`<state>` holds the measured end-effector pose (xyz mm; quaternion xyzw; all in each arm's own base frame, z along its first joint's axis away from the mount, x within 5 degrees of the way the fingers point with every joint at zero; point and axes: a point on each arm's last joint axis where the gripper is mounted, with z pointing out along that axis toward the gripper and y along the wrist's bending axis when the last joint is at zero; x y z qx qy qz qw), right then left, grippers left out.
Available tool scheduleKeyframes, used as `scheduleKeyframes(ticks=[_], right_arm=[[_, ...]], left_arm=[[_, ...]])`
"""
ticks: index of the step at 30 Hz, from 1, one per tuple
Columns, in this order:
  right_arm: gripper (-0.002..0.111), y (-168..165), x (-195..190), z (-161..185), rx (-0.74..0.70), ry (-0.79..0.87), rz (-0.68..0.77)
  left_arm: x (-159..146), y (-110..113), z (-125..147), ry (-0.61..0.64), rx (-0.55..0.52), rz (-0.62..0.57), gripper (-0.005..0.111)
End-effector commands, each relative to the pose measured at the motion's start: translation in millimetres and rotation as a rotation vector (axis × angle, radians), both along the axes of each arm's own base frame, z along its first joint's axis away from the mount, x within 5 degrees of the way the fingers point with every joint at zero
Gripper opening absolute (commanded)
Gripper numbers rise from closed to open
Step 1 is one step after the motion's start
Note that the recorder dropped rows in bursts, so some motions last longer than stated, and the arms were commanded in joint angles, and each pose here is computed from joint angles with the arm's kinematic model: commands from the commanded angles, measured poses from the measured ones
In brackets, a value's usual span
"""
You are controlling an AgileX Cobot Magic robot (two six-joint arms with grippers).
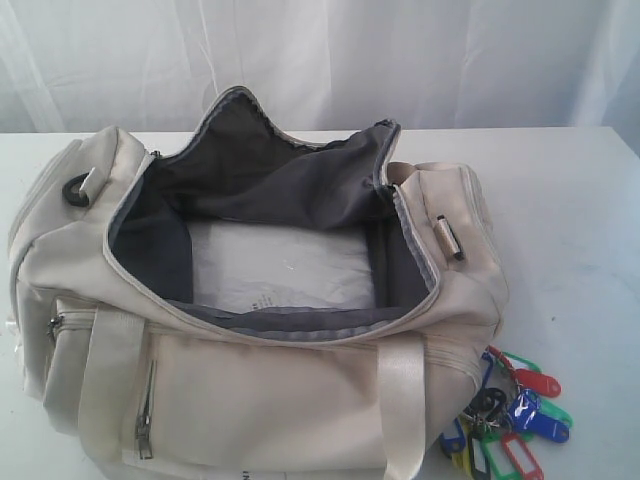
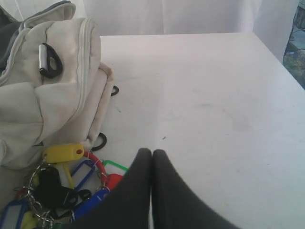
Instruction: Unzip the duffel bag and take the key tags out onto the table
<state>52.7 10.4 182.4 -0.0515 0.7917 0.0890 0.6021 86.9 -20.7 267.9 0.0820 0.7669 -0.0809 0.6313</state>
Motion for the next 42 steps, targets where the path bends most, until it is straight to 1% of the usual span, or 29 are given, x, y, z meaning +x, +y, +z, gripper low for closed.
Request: scheduleKeyframes(ticks=[1, 2, 4, 6, 7, 12, 15, 22, 26, 28, 30, 32, 35, 42], right_arm=[[0.000, -0.4, -0.2, -0.1, -0.015, -0.010, 0.001], [0.000, -0.4, -0.2, -0.1, -0.015, -0.010, 0.001], [0.000, -0.4, -0.2, -0.1, -0.015, -0.010, 0.001], [0.000, -0.4, -0.2, -0.1, -0.015, -0.010, 0.001], [0.000, -0.4, -0.2, -0.1, -0.015, -0.010, 0.001], [0.000, -0.4, -0.2, -0.1, -0.013, -0.009, 0.000], [0.000, -0.4, -0.2, -0.1, -0.013, -0.009, 0.000], [0.000, -0.3, -0.2, -0.1, -0.011, -0.009, 0.000], [0.000, -0.3, -0.2, -0.1, -0.011, -0.009, 0.000], [0.000, -0.3, -0.2, -0.1, -0.011, -0.009, 0.000], [0.000, -0.3, -0.2, -0.1, -0.011, -0.009, 0.000], [0.000, -0.3, -0.2, -0.1, -0.011, -0.009, 0.000], [0.000, -0.3, -0.2, -0.1, -0.011, -0.009, 0.000], [0.000, -0.3, -0.2, -0.1, -0.011, -0.009, 0.000]], left_arm=[[-12.9, 11.6, -46.2, -0.023, -0.161, 0.144, 0.000], [-16.5, 14.0, -59.6, -0.011, -0.201, 0.182, 0.000], [-21.2, 16.5, -80.4, 0.004, -0.240, 0.225, 0.000], [-23.7, 17.0, -79.3, -0.014, -0.280, 0.237, 0.000], [-25.8, 15.6, -82.8, 0.019, -0.275, 0.226, 0.000], [-29.6, 15.2, -80.6, -0.025, -0.265, 0.215, 0.000], [-29.6, 15.3, -80.7, -0.027, -0.251, 0.213, 0.000], [-29.5, 15.5, -80.1, -0.032, -0.257, 0.215, 0.000], [-29.6, 17.5, -81.3, -0.041, -0.121, 0.218, 0.000], [-30.1, 17.9, -82.5, -0.035, -0.077, 0.216, 0.000], [-30.8, 17.5, -85.3, -0.011, -0.032, 0.205, 0.000], [-31.9, 16.7, -90.7, 0.047, -0.002, 0.191, 0.000], [-34.6, 15.7, -99.6, 0.146, 0.028, 0.177, 0.000], [-34.8, 15.8, -100.0, 0.150, 0.030, 0.178, 0.000]])
